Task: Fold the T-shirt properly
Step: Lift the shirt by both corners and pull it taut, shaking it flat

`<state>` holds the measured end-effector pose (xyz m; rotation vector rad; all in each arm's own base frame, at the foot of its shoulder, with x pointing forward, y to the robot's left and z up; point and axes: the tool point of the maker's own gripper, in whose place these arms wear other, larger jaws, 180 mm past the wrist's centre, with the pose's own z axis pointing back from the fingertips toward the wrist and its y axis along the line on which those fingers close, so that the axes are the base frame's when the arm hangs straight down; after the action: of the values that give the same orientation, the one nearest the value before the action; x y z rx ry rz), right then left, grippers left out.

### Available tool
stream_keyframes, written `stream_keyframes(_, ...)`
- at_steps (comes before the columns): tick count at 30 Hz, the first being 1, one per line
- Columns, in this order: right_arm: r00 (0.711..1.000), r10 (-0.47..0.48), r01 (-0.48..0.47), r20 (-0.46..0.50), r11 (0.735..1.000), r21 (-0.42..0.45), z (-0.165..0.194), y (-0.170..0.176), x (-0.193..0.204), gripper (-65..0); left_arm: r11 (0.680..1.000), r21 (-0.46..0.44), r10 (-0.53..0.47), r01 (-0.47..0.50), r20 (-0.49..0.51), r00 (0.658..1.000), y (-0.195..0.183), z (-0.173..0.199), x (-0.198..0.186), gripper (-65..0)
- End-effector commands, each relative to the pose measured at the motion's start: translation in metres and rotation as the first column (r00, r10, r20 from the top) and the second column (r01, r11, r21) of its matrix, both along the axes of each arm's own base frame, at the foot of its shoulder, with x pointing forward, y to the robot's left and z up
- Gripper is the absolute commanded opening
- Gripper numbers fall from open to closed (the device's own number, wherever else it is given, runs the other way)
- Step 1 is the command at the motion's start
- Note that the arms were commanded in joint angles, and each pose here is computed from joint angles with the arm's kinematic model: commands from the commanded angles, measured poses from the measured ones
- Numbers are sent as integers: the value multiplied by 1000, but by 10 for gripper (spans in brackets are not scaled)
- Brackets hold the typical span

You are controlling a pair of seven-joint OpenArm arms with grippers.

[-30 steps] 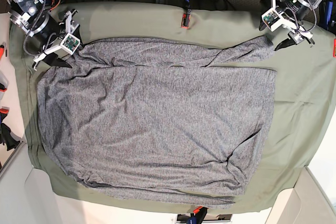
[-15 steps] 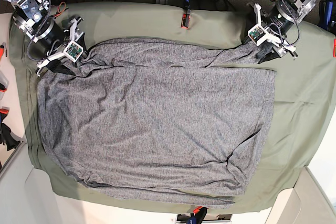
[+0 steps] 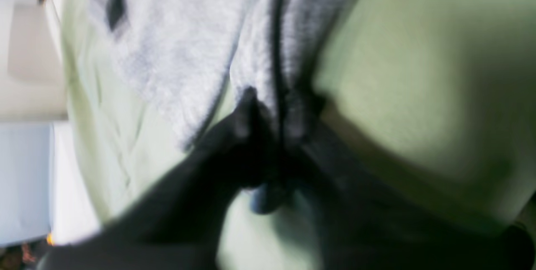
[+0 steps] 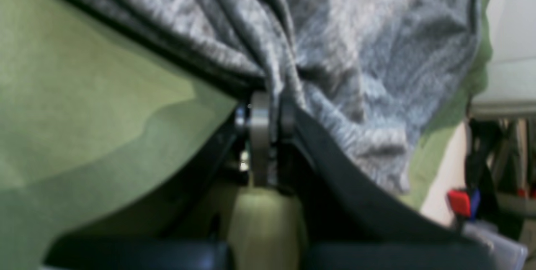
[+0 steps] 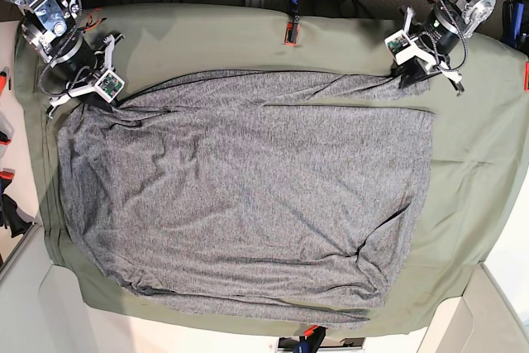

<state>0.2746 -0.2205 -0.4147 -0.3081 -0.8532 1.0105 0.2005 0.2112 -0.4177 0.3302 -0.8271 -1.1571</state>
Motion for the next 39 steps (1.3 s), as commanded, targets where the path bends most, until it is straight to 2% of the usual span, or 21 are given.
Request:
stream_keyframes(1,999,-31,32,44,999,-34,12,-12,11,-650,999,40,0,0,-2,1000,8,2,-1,-650)
stream_keyframes(3,995,-75,79,59,995,-55,16,-18,13,-650,998,53,18,-19,20,1000,10,7,0,-650)
stream_keyframes(5,991,-118,123,69,989,-78,21,-23,14,-650,996,59,62,-67,89,994,14,19,5,-650)
stream_keyframes(8,988,-136,142,68,985,-97,29,-19,15,-650,984,104,117,-142,217,969,24,44,18,-650)
stream_keyframes(11,988,-135,141,79,986,-84,41,-9,16,-650,978,138,107,-155,308,945,25,65,28,-650)
stream_keyframes(18,980,-157,165,119,984,-62,55,-4,22,-650,975,177,54,-135,398,916,39,94,58,-650)
stream_keyframes(20,976,-176,183,132,982,-44,58,-3,27,-650,984,141,46,-107,383,923,40,92,74,-650)
stream_keyframes(22,971,-197,202,139,979,-27,59,-3,31,-650,994,85,33,-63,321,946,38,82,88,-650)
stream_keyframes(25,976,-189,193,104,981,-25,49,1,34,-650,1000,7,-6,5,241,970,34,70,104,-650)
stream_keyframes(31,976,-201,202,86,979,-2,34,2,51,-650,997,-67,-18,25,98,995,37,57,118,-650)
stream_keyframes(33,975,-205,205,85,979,8,33,5,55,-650,996,-87,-25,31,65,998,34,52,114,-548)
stream_keyframes(34,975,-205,204,81,979,15,33,6,55,-600,995,-95,-24,29,59,998,33,51,112,-482)
stream_keyframes(36,974,-218,215,64,975,54,32,9,55,-422,996,-89,-24,29,56,998,34,50,111,-371)
stream_keyframes(38,973,-222,218,62,974,64,33,10,56,-297,997,-75,-15,19,50,999,37,50,112,-345)
stream_keyframes(39,972,-224,219,70,973,66,35,10,57,-278,997,-72,-16,19,51,999,38,50,112,-345)
